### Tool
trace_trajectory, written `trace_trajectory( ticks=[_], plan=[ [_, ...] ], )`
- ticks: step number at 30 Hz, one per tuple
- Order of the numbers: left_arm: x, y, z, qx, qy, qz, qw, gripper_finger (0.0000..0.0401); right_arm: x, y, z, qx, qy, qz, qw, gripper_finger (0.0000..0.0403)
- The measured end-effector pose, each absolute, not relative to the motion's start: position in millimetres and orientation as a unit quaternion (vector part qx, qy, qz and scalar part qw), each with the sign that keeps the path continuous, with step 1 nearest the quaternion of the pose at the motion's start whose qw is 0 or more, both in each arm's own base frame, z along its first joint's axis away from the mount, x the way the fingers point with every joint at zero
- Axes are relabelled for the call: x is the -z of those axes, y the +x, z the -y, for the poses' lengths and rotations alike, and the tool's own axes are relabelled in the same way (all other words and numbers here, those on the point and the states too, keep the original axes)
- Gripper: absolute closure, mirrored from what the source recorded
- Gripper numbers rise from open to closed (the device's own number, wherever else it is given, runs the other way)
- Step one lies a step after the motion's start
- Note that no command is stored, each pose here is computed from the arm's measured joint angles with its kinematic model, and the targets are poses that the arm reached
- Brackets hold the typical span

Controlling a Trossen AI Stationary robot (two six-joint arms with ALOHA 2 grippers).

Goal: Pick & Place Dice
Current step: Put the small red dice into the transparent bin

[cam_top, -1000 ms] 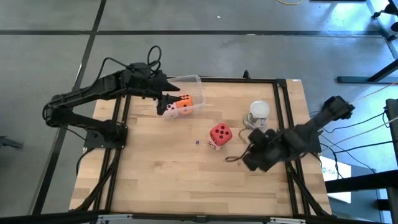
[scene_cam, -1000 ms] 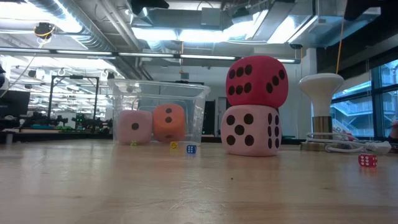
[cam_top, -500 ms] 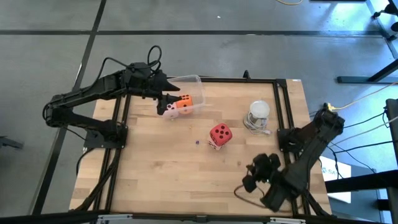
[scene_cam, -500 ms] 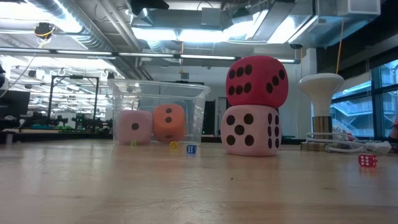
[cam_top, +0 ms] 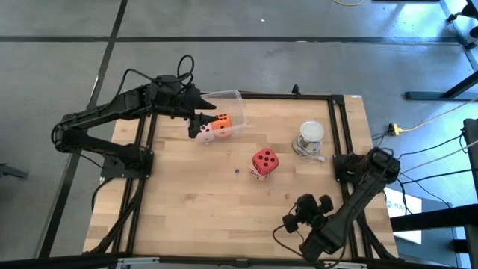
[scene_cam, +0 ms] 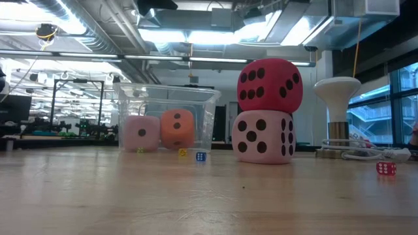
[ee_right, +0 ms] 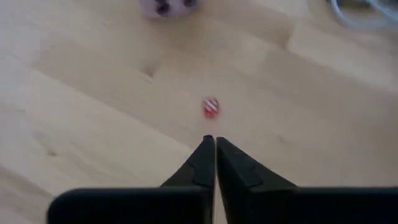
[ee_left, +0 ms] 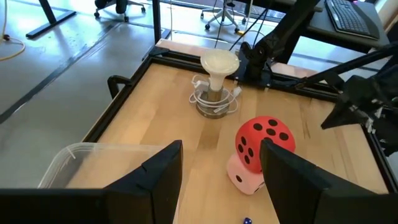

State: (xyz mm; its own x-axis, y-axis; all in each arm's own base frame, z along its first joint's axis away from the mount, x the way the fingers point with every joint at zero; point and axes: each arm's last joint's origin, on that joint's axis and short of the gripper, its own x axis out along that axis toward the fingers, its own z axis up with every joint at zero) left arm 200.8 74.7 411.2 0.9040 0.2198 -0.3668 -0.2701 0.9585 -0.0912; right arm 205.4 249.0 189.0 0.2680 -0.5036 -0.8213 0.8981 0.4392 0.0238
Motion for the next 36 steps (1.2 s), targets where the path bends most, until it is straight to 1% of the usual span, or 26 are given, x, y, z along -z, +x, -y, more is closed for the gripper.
trace_trajectory(
  ticks=[2,5,14,18,21,26,31,36],
  plan=[
    [-411.1,200.8,-74.7,-0.126,-0.07,-0.18,0.973,0.0199,-182.4,208.0,-248.4,0.485,0.266,-0.405,0.728,0.0375],
    [-410.1,200.5,-74.6,-0.126,-0.069,-0.185,0.972,0.0199,-178.4,214.8,-246.8,0.492,0.289,-0.415,0.708,0.0348],
    [-409.8,200.4,-74.4,-0.123,-0.071,-0.187,0.972,0.0199,-178.2,242.3,-222.0,0.53,0.324,-0.397,0.675,0.0219],
    [-409.9,200.5,-74.0,-0.117,-0.074,-0.187,0.973,0.0199,-174.6,251.4,-208.8,0.545,0.326,-0.397,0.662,0.0183],
    [-409.9,200.5,-74.0,-0.117,-0.078,-0.186,0.972,0.0199,-169.0,254.4,-201.1,0.545,0.315,-0.413,0.658,0.0174],
    [-409.7,200.5,-73.8,-0.114,-0.079,-0.187,0.973,0.0199,-156.4,258.7,-194.3,0.515,0.302,-0.458,0.659,0.0172],
    [-409.4,200.4,-73.6,-0.112,-0.074,-0.189,0.973,0.0199,-149.4,259.5,-189.6,0.503,0.291,-0.472,0.663,0.0172],
    [-409.3,200.3,-73.7,-0.107,-0.045,-0.193,0.974,0.0199,-142.5,256.6,-187.5,0.502,0.29,-0.476,0.661,0.0185]
  ],
)
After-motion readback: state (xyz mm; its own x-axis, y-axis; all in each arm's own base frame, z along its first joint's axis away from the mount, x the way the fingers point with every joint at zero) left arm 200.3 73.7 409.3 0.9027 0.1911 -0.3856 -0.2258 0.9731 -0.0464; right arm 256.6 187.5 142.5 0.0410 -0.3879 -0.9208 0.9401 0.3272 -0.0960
